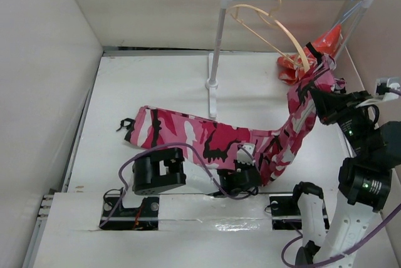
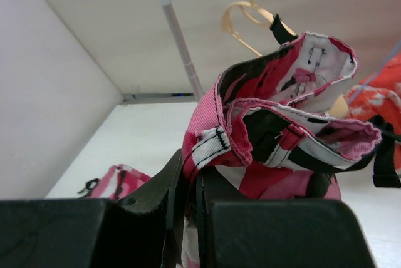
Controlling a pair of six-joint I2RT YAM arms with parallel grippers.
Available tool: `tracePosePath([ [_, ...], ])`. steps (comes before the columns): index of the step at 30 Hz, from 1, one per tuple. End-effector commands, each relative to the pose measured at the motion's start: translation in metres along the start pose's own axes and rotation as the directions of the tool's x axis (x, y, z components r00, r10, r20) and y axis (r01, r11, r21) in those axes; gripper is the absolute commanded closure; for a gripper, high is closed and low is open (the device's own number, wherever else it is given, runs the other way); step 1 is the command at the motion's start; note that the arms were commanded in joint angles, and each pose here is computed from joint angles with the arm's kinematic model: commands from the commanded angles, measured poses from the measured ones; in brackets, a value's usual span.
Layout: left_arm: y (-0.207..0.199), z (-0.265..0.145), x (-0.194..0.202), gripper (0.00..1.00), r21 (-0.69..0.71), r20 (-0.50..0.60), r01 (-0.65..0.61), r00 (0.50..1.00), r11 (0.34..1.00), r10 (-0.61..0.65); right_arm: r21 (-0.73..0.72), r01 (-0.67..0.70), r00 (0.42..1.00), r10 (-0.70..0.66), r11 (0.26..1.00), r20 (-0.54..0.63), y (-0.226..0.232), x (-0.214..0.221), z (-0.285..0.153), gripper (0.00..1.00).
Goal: Place the trousers on the hanger
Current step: Fold the trousers at the center of the board.
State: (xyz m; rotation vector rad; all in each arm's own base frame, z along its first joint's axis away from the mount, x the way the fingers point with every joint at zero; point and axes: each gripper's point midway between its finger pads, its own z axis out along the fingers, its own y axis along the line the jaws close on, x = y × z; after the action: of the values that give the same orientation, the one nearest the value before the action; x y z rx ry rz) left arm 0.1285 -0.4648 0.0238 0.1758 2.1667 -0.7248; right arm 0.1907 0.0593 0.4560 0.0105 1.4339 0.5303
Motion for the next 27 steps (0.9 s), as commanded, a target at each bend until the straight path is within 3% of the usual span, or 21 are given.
tracePosePath([
  [1, 0.008, -0.013, 0.02, 1.0, 0.009, -0.106, -0.109, 0.988, 0.994, 0.11, -0.171, 0.081, 0.99, -0.06, 0.982, 0.125, 0.044, -0.049, 0.0, 1.0],
  [3, 0.011, -0.022, 0.005, 1.0, 0.006, -0.062, -0.11, 0.992, 0.994, 0.11, -0.192, 0.061, 0.991, -0.037, 0.98, 0.127, 0.043, -0.053, 0.008, 1.0],
  [4, 0.005, -0.032, -0.023, 1.0, 0.019, -0.019, -0.081, 0.996, 0.997, 0.082, -0.204, 0.059, 0.992, -0.034, 0.977, 0.125, 0.043, -0.054, 0.01, 1.0],
  [5, 0.02, -0.035, -0.037, 0.97, -0.018, -0.006, -0.081, 0.997, 0.997, 0.081, -0.202, 0.043, 0.993, -0.02, 0.978, 0.114, 0.037, -0.053, 0.018, 1.0],
  [6, 0.025, -0.04, -0.053, 0.86, -0.034, 0.029, -0.068, 0.997, 0.997, 0.069, -0.209, 0.036, 0.993, -0.012, 0.977, 0.116, 0.035, -0.054, 0.021, 1.0],
  [8, 0.026, -0.076, -0.119, 0.73, 0.014, 0.14, 0.019, 0.99, 1.0, -0.021, -0.254, 0.011, 0.996, 0.014, 0.967, 0.094, 0.036, -0.052, 0.03, 1.0],
  [9, 0.04, -0.072, -0.117, 0.71, -0.016, 0.133, 0.008, 0.991, 1.0, -0.006, -0.266, 0.011, 0.995, 0.015, 0.964, 0.095, 0.037, -0.053, 0.031, 1.0],
  [10, 0.036, -0.094, -0.151, 0.69, 0.04, 0.189, 0.064, 0.98, 0.997, -0.07, -0.256, 0.012, 0.994, 0.016, 0.967, 0.107, 0.035, -0.056, 0.033, 1.0],
  [13, 0.051, -0.125, -0.199, 0.65, 0.134, 0.265, 0.129, 0.951, 0.982, -0.162, -0.26, 0.018, 0.993, 0.014, 0.965, 0.12, 0.036, -0.064, 0.036, 1.0],
  [18, 0.077, -0.14, -0.23, 0.65, 0.111, 0.309, 0.175, 0.93, 0.978, -0.201, -0.229, 0.073, 0.991, -0.044, 0.971, 0.128, 0.028, -0.069, 0.044, 1.0],
  [23, 0.095, -0.152, -0.247, 0.66, 0.103, 0.344, 0.224, 0.906, 0.969, -0.246, -0.106, 0.177, 0.981, -0.167, 0.978, 0.096, 0.0, -0.073, 0.063, 1.0],
  [25, 0.095, -0.15, -0.245, 0.66, 0.098, 0.337, 0.222, 0.91, 0.97, -0.243, -0.215, 0.233, 0.971, -0.215, 0.948, 0.104, 0.015, -0.067, 0.07, 1.0],
  [27, 0.095, -0.145, -0.243, 0.66, 0.084, 0.328, 0.223, 0.914, 0.971, -0.239, -0.237, 0.257, 0.966, -0.245, 0.937, 0.079, 0.018, -0.064, 0.071, 1.0],
])
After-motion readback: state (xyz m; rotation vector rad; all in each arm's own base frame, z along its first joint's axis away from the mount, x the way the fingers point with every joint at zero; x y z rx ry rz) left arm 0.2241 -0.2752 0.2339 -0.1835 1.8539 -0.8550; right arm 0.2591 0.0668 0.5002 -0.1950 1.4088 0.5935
